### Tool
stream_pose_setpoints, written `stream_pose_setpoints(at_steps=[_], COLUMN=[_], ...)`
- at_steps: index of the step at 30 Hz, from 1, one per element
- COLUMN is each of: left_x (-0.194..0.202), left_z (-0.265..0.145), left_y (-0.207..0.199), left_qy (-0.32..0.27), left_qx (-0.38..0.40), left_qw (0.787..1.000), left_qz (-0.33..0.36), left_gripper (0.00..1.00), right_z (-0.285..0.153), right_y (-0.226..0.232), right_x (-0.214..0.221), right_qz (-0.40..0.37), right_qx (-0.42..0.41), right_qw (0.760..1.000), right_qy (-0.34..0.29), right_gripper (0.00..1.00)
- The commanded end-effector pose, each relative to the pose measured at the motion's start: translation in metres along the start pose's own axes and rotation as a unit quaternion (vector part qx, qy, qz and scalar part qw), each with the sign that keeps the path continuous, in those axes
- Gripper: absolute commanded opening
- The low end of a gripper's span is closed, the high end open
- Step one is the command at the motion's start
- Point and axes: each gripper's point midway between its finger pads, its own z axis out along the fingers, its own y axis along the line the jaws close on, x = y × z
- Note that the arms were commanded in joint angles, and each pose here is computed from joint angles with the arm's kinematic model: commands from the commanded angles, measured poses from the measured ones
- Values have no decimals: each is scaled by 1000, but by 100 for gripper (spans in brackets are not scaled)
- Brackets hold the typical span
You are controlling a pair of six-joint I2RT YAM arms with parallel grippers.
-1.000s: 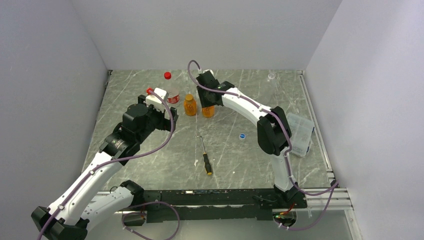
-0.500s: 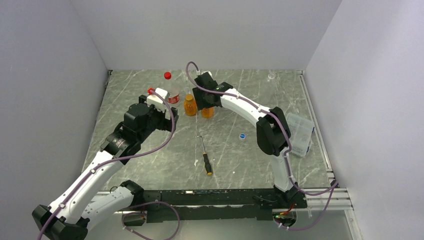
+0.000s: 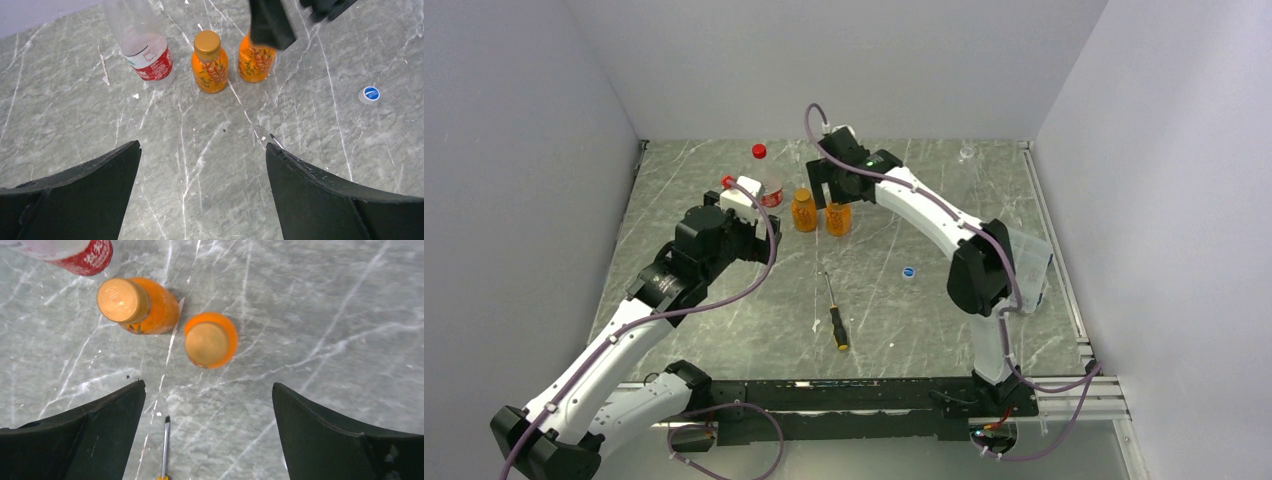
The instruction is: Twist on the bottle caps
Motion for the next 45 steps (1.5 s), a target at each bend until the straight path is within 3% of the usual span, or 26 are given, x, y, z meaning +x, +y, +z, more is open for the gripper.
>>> stream_pose_setpoints(at_steps=[1,12,16,25,45], left_x=[-24,-37,-39,-39,-35], left_z=[-3,4,6,7,10], left_y=[-6,-14,-17,-18,-22], left_qy=[-23,-24,-25,-23,-14], left_qx=[15,34,43,45,56], left_qw=[999,999,998,998,998], left_qz=[-20,-27,-28,-25,-21], left_gripper=[99,100,99,99,99], right_z=[-87,-156,-153,-110,-51], right_y=[-47,-204,-236,-281,-314], right_x=[-65,-92,-94,-88,-69], right_qz=[56,139,154,155,167], right_qx=[25,185,198,230,220], right_qw=[994,959,955,954,960], right_qy=[-94,-161,-160,-111,-54], right_gripper=[100,99,90,70,56])
